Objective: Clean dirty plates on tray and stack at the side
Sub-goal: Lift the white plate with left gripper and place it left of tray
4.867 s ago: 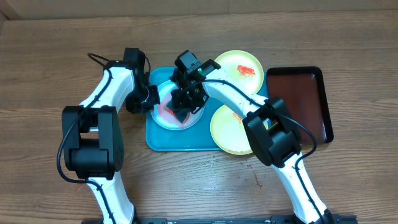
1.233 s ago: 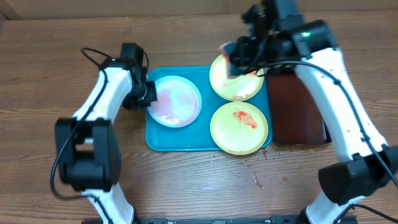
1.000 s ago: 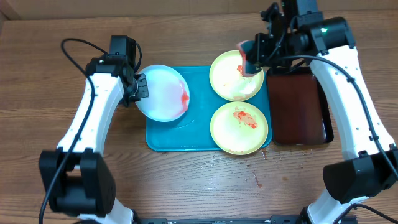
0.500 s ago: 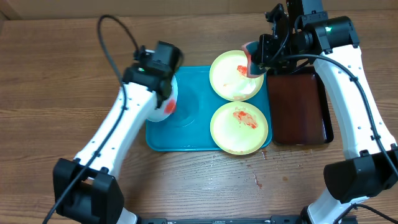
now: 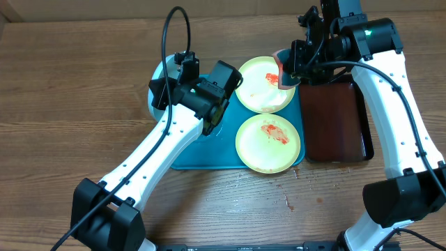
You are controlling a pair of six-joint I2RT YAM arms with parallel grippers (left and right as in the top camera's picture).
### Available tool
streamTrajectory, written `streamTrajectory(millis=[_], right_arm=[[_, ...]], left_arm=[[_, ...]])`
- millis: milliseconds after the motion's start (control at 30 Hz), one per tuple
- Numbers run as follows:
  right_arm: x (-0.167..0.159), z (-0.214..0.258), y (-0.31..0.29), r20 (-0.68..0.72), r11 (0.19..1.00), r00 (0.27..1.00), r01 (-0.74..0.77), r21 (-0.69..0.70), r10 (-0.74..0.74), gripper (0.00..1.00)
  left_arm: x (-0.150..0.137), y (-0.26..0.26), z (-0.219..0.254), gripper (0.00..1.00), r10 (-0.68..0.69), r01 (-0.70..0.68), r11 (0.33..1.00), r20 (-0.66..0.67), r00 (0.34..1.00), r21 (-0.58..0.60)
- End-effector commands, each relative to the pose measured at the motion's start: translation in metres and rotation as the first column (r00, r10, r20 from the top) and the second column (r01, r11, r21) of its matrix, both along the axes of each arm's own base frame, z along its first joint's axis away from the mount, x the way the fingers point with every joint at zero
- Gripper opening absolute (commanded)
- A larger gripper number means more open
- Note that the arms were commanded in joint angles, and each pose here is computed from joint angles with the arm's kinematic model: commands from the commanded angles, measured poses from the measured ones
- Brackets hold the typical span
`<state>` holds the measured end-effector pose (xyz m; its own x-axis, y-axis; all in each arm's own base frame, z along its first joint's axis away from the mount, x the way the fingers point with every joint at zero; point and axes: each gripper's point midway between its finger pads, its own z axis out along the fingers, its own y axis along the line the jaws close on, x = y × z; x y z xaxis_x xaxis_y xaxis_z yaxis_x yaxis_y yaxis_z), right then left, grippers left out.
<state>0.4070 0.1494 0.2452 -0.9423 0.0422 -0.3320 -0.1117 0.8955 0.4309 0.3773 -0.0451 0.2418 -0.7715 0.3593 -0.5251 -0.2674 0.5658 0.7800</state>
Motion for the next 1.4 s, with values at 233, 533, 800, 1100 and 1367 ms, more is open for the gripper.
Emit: streamTrajectory(millis=[233,533,800,1100,1367], right_arm=[[0.001,0.007,0.001,0.025,1.000,1.000,-0.006,0.000,0.006,0.04],[0.000,0.007,0.001,0.021,1.000,1.000,-0.006,0.000,0.006,0.04],[-0.002,0.006,0.000,0.011,1.000,1.000,-0.006,-0.002,0.006,0.04],[-0.004,0.005,0.000,0.004,1.000,1.000,-0.006,-0.004,0.006,0.04],[-0.005,0.005,0.000,0.001,1.000,1.000,-0.006,-0.005,0.006,0.04]], left_arm=[[-0.005,0.000,0.025,0.04,0.017,-0.023,0.998,0.111,0.994,0.058],[-0.005,-0.001,0.025,0.04,0.015,-0.021,0.998,0.111,0.994,0.058],[-0.003,-0.009,0.004,0.04,0.000,0.005,0.997,0.069,0.998,-0.072],[-0.010,-0.054,-0.059,0.04,-0.136,0.062,0.894,-0.136,0.981,-0.444],[-0.011,-0.047,-0.079,0.04,-0.132,-0.009,0.822,-0.206,0.970,-0.569]])
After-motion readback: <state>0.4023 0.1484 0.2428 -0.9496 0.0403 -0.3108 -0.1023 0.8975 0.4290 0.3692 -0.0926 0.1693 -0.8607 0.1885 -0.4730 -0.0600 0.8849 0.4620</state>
